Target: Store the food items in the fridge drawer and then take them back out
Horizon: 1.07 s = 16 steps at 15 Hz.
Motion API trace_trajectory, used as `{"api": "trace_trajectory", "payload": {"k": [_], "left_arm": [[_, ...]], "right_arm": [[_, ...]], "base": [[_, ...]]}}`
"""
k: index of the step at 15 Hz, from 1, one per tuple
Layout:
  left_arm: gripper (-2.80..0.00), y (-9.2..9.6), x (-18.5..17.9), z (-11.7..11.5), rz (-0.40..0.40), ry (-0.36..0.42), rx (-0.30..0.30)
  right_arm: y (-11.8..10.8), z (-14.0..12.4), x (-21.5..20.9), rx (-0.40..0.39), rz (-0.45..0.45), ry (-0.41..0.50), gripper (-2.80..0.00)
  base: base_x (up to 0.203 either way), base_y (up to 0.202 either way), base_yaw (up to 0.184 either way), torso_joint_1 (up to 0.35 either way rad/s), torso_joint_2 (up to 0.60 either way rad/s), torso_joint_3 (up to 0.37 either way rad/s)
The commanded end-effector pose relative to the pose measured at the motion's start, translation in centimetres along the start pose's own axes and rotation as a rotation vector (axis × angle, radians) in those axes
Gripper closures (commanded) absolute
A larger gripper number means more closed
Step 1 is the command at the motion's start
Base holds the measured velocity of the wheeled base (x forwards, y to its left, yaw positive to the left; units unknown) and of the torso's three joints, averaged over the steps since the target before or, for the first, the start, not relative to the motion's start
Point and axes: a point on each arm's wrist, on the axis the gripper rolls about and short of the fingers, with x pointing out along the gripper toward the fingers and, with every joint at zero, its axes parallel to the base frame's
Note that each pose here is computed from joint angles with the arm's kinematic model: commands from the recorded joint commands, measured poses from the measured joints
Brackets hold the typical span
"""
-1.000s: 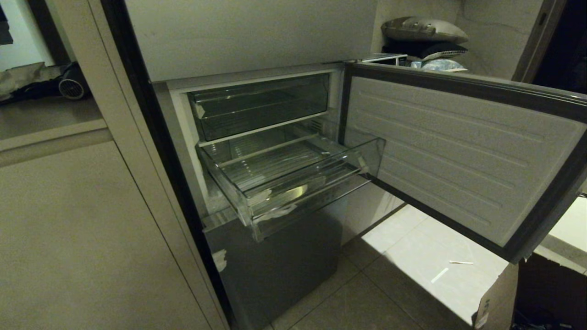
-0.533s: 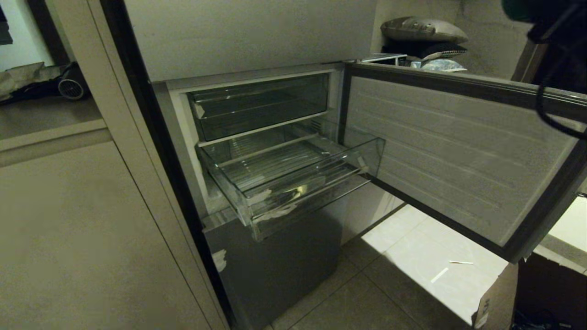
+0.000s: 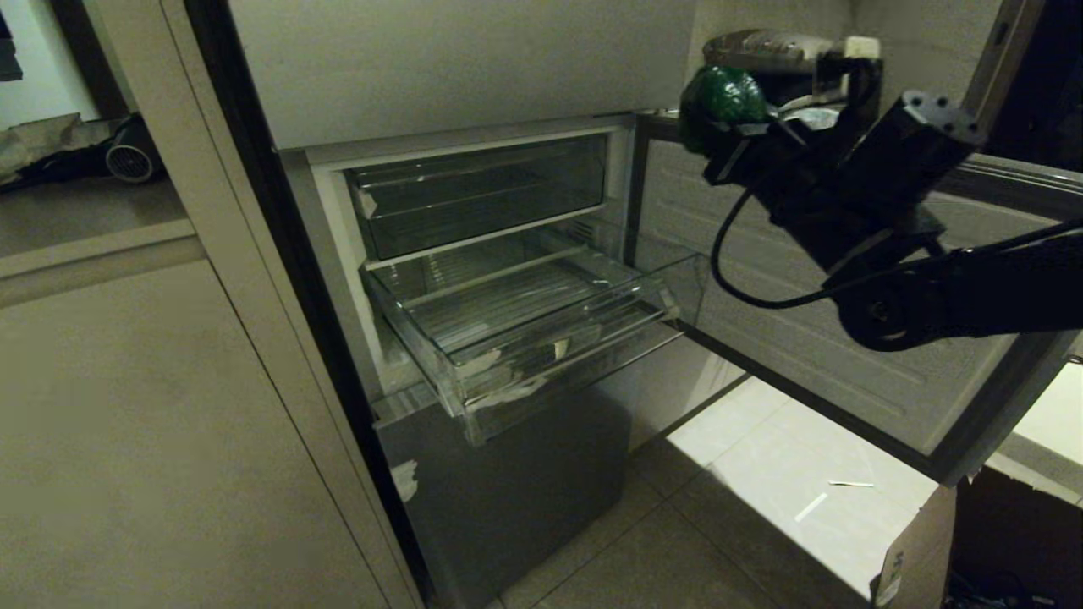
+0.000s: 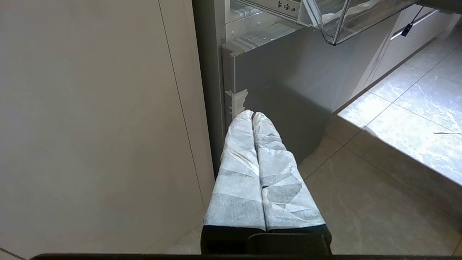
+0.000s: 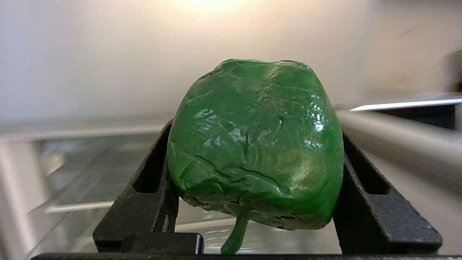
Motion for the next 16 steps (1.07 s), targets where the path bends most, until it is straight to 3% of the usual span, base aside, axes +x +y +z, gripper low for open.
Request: {"api": "trace_trajectory", "payload": {"k": [1,4,8,11,12,16], "left_arm": [[0.0,0.0,0.0,0.0,0.0,0.001,0.0],[0.0,0.0,0.0,0.0,-0.001,0.001,0.0],[0.0,0.0,0.0,0.0,-0.001,0.001,0.0],[0.0,0.0,0.0,0.0,-0.001,0.003,0.0],[0.0,0.0,0.0,0.0,-0.001,0.001,0.0],[0.0,0.0,0.0,0.0,-0.001,0.001,0.0]], "right_arm": [[1.6,-5.8,1.8,0.032,0.039,0.05,0.0],[3.2,-8.7,3.1,0.055,0.066,0.132,0.0],[4.2,-10.4,3.3,0.074,0.065,0.254,0.0],[4.2,-11.2,3.9,0.075,0.065,0.258,0.0],[4.2,-11.6,4.3,0.075,0.063,0.251,-2.8],[4.2,-12.7,4.7,0.072,0.061,0.249,-2.8]], "base": [[0.0,0.0,0.0,0.0,0.0,0.0],[0.0,0.0,0.0,0.0,0.0,0.0],[0.0,0.0,0.0,0.0,0.0,0.0],[0.0,0.0,0.0,0.0,0.0,0.0],[0.0,0.0,0.0,0.0,0.0,0.0],[0.0,0.0,0.0,0.0,0.0,0.0]]}}
